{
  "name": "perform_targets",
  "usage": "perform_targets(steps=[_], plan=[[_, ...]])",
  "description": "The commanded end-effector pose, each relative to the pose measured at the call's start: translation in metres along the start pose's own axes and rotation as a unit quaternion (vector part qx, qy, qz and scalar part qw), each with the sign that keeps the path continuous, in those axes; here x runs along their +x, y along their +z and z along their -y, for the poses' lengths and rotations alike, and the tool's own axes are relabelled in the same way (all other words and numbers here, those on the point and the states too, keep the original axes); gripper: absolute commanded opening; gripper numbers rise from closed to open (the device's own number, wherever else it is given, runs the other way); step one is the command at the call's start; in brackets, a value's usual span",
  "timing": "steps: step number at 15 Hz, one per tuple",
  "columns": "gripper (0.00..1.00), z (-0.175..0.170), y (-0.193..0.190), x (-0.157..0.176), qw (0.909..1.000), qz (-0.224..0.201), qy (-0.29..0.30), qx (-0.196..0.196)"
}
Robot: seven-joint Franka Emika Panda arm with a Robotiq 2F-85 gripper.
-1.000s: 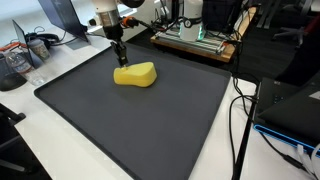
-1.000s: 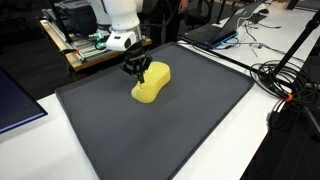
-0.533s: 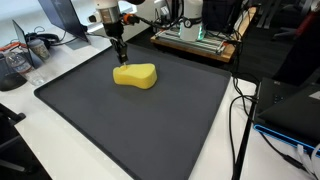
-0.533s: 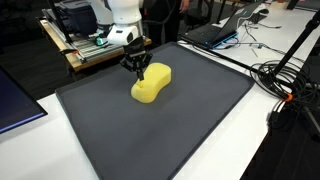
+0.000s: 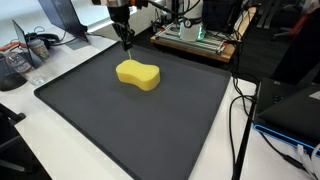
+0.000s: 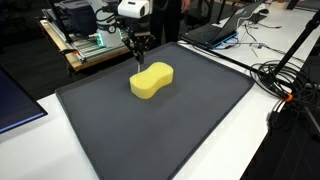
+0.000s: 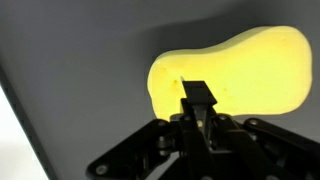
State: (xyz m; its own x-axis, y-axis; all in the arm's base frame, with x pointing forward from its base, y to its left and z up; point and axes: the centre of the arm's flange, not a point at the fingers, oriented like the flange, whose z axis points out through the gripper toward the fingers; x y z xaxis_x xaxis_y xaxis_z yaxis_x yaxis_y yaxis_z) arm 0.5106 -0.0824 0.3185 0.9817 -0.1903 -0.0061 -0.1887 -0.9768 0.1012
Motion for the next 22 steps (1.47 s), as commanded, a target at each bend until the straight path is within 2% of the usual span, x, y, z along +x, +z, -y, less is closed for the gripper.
perform_targets(steps=[1,4,5,10,15,19,22], plan=[[0.03,0.012,-0.055,-0.017,0.9997,-0.014,-0.015,-0.012],[0.03,0.019,-0.079,-0.012,0.9994,-0.028,-0.015,-0.017],[0.03,0.021,-0.080,-0.007,0.9990,-0.032,-0.008,-0.030],[0.03,0.034,-0.058,0.020,0.9946,-0.044,0.031,-0.088],[0.03,0.052,-0.016,0.037,0.9905,-0.027,0.049,-0.126],[0.03,0.094,0.011,0.041,0.9837,-0.015,0.040,-0.175],[0.03,0.132,0.012,0.038,0.9734,-0.008,0.038,-0.226]])
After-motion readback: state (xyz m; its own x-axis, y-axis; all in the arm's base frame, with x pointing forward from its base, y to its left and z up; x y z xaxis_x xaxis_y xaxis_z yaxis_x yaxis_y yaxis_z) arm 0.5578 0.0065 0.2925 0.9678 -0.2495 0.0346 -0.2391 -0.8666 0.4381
